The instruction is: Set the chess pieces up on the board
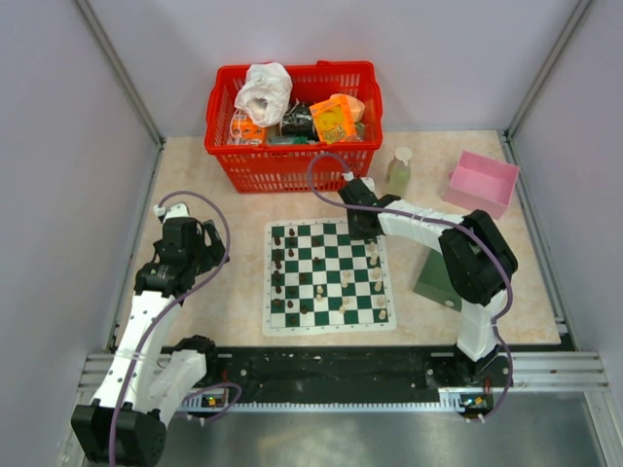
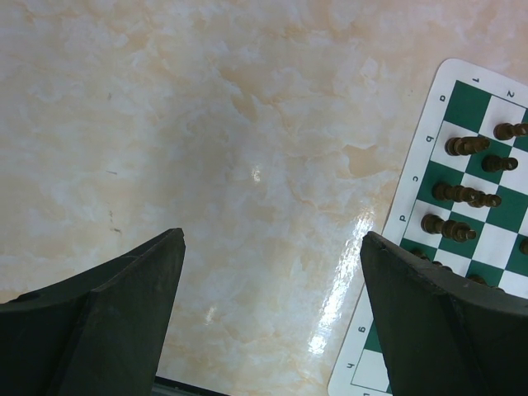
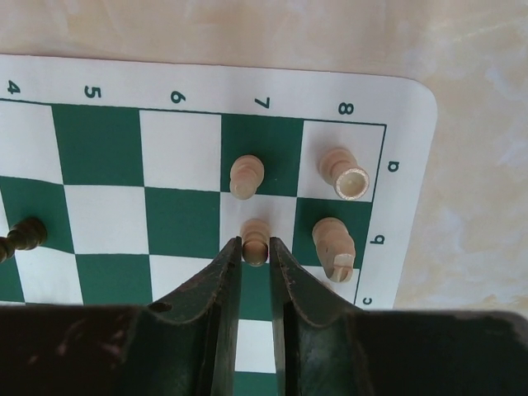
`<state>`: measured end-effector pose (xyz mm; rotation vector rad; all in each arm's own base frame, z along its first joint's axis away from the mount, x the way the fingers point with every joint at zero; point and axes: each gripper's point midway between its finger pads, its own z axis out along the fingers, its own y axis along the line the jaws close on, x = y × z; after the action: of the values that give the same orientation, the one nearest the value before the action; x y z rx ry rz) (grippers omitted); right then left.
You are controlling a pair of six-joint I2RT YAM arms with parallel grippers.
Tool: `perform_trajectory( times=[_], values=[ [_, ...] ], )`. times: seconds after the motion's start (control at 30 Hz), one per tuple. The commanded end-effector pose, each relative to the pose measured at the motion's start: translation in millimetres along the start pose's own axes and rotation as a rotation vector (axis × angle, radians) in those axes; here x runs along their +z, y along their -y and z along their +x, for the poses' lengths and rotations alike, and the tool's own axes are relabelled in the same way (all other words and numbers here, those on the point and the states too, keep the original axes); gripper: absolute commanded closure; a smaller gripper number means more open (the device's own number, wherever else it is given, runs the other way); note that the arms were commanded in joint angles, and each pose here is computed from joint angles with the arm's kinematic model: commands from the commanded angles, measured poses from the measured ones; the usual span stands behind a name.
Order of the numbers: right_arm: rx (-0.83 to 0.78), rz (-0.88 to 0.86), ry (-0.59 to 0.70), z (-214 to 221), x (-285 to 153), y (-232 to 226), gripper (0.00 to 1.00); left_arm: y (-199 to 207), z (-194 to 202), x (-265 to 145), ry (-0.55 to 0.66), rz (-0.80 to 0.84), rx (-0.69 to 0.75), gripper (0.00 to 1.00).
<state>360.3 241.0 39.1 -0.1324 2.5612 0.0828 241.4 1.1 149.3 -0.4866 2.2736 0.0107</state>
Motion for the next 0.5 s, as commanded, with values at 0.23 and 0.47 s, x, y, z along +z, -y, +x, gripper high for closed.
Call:
perform_trajectory(
  times=[0.23,0.47],
  values=[
    [-0.007,-0.067,0.069,-29.0,-22.5,-12.4,0.66,2.7,-7.5,1.0,0.032,0.009,-0.003,0.07],
    [-0.019,-0.144,0.151,-48.7,-71.0,-17.8,0.58,2.8,-8.6,-0.4,0.038,0.012,-0.004,0.07]
  ],
)
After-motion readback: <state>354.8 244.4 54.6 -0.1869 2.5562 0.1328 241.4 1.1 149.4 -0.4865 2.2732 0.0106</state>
